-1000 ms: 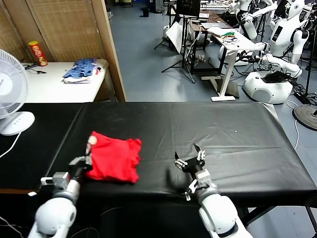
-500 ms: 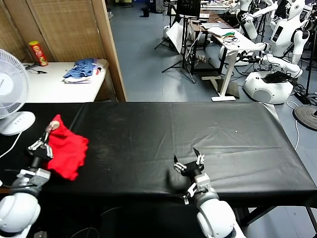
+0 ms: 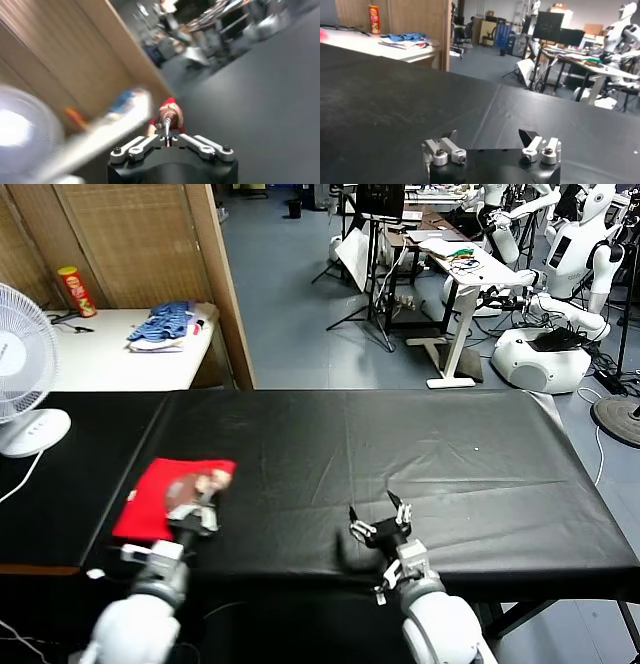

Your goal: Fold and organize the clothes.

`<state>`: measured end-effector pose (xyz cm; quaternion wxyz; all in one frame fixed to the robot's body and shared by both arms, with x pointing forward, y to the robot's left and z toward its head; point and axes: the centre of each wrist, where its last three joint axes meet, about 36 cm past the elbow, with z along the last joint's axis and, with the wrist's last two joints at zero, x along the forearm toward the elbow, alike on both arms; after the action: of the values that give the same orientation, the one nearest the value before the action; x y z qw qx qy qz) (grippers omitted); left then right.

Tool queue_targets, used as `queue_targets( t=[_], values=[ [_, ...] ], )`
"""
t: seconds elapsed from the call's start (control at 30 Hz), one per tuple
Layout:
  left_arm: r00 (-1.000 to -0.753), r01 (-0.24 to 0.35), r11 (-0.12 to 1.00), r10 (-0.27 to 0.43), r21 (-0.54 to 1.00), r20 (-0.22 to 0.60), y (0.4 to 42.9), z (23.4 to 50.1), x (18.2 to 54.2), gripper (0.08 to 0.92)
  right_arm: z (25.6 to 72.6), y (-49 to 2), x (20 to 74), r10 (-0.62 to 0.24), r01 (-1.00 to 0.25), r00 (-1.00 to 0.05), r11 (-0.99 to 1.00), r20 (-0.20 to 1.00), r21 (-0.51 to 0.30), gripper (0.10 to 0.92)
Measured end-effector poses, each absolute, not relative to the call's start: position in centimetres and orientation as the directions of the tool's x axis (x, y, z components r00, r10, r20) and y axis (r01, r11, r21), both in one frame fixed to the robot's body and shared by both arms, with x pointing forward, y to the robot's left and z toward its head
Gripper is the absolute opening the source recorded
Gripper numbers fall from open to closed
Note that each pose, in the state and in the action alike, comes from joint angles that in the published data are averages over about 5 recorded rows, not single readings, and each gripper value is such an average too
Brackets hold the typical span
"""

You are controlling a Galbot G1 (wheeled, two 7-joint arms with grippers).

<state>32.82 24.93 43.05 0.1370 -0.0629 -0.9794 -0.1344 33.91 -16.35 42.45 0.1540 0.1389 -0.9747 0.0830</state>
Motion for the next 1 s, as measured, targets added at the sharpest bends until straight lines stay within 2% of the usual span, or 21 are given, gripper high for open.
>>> queue_targets(
  t=[0.07,0.13,0.27,0.4,0.5,0.67,0.87,0.93,1.0],
  values=[
    [-0.952,0.194,0.964,0.139,0.182,0.274,23.3,42.6,32.8,0.172,42.5,-16.6,33.9,-0.272,-0.323,-0.9,0.94,0.34,-0.105,0.798],
    [-0.949,0.223,0.964,0.18,0.145,0.259,22.2,42.4,32.7,0.246,42.6,-16.9,33.9,-0.302,-0.353,-0.884,0.932,0.358,-0.086,0.798],
    [-0.941,0.287,0.954,0.264,0.09,0.212,21.3,42.7,32.5,0.462,42.8,-16.8,34.2,-0.367,-0.407,-0.846,0.913,0.387,-0.022,0.798],
    [-0.938,0.325,0.945,0.317,0.033,0.143,21.4,43.4,32.2,0.685,42.9,-15.7,35.2,-0.45,-0.452,-0.794,0.886,0.41,0.097,0.798],
    [-0.942,0.324,0.946,0.321,0.016,0.094,21.7,44.1,32.0,0.777,42.7,-14.3,36.3,-0.514,-0.479,-0.75,0.856,0.416,0.192,0.798],
    [-0.956,0.29,0.956,0.287,0.041,0.054,22.5,44.3,31.5,0.797,42.1,-11.3,38.5,-0.599,-0.515,-0.688,0.801,0.41,0.306,0.798],
    [-0.971,0.232,0.972,0.229,0.041,0.073,22.9,44.3,30.5,0.798,40.6,-8.7,41.1,-0.633,-0.518,-0.646,0.774,0.426,0.365,0.786],
    [-0.973,0.22,0.975,0.217,0.036,0.08,23.0,44.4,30.1,0.798,40.2,-8.2,41.7,-0.639,-0.518,-0.639,0.769,0.428,0.375,0.737],
    [-0.975,0.21,0.977,0.206,0.036,0.081,23.2,44.5,29.8,0.798,39.9,-8.0,42.0,-0.641,-0.52,-0.641,0.767,0.423,0.375,0.641]
  ],
)
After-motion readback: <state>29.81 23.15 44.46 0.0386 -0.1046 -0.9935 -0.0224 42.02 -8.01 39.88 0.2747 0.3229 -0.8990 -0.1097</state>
